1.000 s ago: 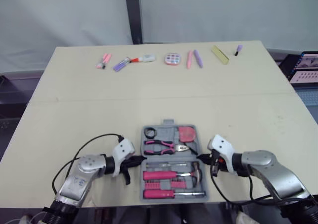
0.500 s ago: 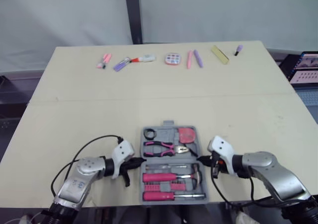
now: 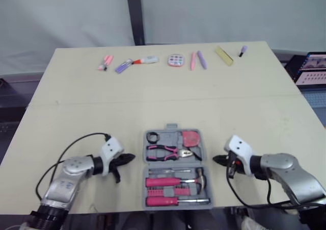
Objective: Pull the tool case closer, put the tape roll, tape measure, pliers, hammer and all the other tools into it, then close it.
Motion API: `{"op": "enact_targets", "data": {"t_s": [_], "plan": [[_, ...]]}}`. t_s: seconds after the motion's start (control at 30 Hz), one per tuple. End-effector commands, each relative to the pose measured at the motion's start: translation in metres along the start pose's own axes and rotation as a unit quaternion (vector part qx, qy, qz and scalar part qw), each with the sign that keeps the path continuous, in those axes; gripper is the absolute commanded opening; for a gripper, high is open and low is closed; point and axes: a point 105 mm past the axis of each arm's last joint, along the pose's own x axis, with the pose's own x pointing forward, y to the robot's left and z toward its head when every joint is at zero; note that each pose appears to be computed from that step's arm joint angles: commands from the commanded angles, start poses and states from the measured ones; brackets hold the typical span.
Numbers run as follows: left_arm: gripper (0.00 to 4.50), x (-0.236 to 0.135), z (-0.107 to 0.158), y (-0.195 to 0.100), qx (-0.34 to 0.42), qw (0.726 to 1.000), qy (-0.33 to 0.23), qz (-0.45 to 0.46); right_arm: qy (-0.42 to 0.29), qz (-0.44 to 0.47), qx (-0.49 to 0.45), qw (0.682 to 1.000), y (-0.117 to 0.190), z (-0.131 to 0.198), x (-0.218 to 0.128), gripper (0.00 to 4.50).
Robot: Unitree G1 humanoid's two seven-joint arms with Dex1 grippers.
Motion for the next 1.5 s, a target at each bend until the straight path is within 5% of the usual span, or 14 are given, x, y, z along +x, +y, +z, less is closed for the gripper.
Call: {"op": "enact_targets", "data": {"t_s": [0.03, 0.17, 0.3, 0.67, 1.23, 1.33, 1.5], "plan": [[0.00, -0.013, 0.034, -0.036, 0.033, 0.994, -0.054, -0.093, -0.052, -0.022, 0.008, 0.998, -0.013, 0.025, -0.015, 0.07], [0.00, -0.020, 0.026, -0.082, 0.054, 0.981, -0.032, -0.183, -0.086, -0.032, 0.034, 0.995, -0.024, 0.039, -0.014, 0.07], [0.00, -0.014, 0.014, -0.097, 0.083, 0.974, -0.021, -0.212, -0.110, -0.025, 0.063, 0.992, -0.029, 0.050, -0.008, 0.07], [0.00, 0.042, 0.008, -0.093, 0.136, 0.972, -0.070, -0.181, -0.138, -0.004, 0.154, 0.978, -0.040, 0.066, 0.009, 0.07], [0.00, 0.060, -0.004, -0.107, 0.122, 0.967, -0.060, -0.214, -0.153, -0.002, 0.214, 0.965, -0.049, 0.061, 0.009, 0.07], [0.00, 0.061, -0.011, -0.106, 0.113, 0.970, -0.049, -0.210, -0.147, 0.022, 0.242, 0.959, -0.045, 0.060, 0.009, 0.87], [0.00, 0.062, -0.016, -0.106, 0.109, 0.971, -0.043, -0.208, -0.133, 0.051, 0.276, 0.950, -0.040, 0.056, 0.014, 3.45]]}}
